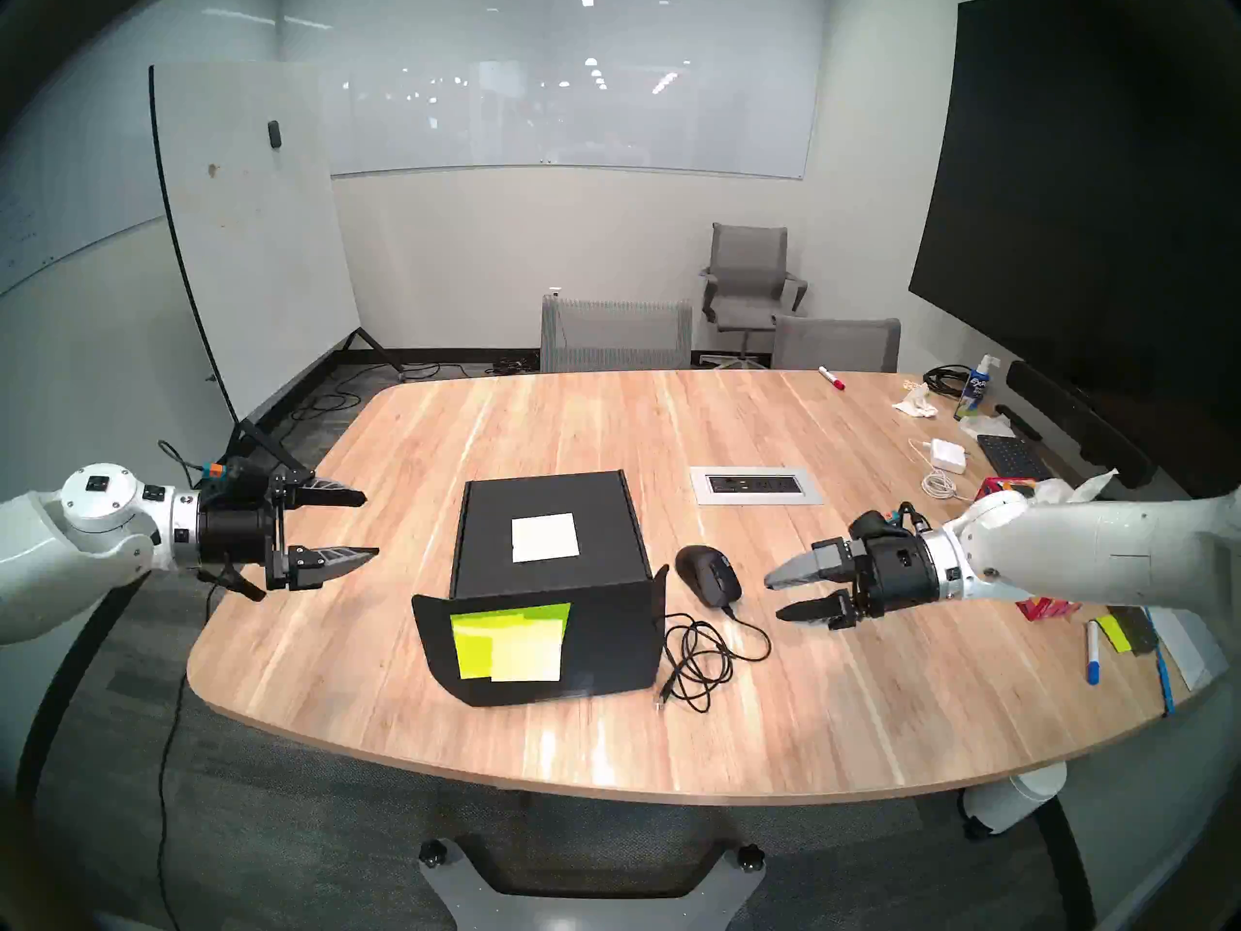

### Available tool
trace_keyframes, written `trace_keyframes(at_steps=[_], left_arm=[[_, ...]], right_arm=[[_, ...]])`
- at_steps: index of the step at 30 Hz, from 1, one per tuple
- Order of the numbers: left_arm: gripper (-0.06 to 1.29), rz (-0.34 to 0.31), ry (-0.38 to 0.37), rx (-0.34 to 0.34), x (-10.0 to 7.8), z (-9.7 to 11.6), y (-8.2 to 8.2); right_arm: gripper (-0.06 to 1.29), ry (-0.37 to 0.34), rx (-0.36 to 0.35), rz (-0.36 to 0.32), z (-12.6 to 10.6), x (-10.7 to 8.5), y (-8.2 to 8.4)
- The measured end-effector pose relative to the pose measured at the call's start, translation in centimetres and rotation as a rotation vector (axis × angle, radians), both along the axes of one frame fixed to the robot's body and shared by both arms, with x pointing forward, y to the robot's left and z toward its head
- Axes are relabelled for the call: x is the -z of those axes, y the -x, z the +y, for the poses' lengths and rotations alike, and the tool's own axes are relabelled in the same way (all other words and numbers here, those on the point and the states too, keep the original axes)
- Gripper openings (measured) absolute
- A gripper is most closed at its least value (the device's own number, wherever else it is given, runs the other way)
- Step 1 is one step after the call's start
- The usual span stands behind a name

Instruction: Open the box and place the mouse inside

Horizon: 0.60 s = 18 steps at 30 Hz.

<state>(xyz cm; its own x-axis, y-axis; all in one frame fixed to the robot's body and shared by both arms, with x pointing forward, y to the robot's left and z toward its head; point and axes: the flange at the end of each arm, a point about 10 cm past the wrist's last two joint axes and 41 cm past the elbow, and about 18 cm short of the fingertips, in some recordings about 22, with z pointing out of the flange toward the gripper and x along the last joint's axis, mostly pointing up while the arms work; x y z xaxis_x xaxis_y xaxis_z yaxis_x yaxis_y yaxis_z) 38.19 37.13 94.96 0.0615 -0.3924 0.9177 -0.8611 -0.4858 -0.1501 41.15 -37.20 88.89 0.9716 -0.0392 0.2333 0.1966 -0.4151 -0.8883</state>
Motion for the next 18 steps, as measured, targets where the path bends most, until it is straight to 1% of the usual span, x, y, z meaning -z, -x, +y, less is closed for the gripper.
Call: trace_keyframes(at_steps=[3, 7, 14, 18], left_arm=[[1.24, 0.024, -0.007, 0.005, 0.02, 0.0, 0.07], [1.24, 0.114, -0.025, 0.025, 0.07, 0.15, 0.34], [1.24, 0.243, -0.054, 0.047, -0.07, 0.7, 0.43], [1.24, 0.274, -0.067, 0.059, -0.05, 0.75, 0.38]], right_arm=[[1.23, 0.0, 0.0, 0.0, 0.0, 0.0, 0.0], [1.23, 0.0, 0.0, 0.0, -0.01, -0.01, 0.0], [1.23, 0.0, 0.001, -0.001, -0.02, -0.02, -0.01], [1.23, 0.0, 0.001, -0.001, -0.02, -0.03, -0.01]])
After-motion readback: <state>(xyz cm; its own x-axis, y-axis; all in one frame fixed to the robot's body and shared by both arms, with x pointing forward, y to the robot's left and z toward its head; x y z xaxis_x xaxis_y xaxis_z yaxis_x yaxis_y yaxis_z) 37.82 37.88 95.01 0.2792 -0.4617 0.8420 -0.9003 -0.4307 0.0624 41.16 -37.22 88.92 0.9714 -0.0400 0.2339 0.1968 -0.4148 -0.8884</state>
